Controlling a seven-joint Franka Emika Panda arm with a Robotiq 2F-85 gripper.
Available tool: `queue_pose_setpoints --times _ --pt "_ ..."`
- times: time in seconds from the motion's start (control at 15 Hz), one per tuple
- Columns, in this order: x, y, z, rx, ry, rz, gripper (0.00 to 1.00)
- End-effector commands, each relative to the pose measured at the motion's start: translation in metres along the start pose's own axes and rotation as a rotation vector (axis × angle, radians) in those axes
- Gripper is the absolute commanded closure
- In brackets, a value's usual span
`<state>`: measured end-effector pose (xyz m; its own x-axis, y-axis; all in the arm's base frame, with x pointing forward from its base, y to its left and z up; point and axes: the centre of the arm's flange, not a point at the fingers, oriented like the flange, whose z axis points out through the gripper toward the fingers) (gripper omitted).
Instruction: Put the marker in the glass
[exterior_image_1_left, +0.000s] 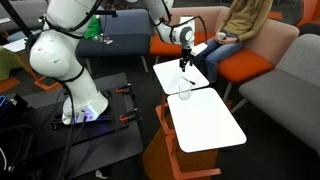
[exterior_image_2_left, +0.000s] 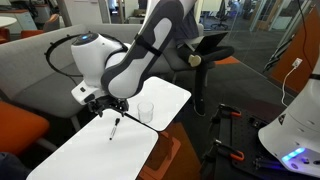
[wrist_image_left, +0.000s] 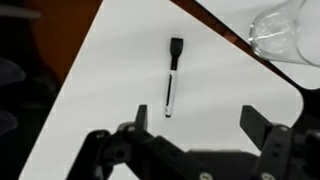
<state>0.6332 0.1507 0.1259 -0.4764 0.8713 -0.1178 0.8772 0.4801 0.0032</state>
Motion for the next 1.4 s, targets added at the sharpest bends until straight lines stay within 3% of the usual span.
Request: queue_pose_setpoints --times 0.0,0.2,0.4,0.93,1.27,1.33 --pt "-0.012 0.023 0.025 -0.027 0.124 -0.151 0.0" --pt "-0.008 0.028 0.046 -0.03 0.214 -0.16 0.0" --pt "-0.007 0.025 0.064 -0.017 0.25 -0.142 0.0" --pt "-0.016 0.015 0.086 0.023 0.246 -0.042 0.05" --pt "-0.029 0.016 0.102 0.08 0.248 -0.013 0.22" --pt "-0.03 0.017 0.103 0.09 0.251 -0.011 0.42"
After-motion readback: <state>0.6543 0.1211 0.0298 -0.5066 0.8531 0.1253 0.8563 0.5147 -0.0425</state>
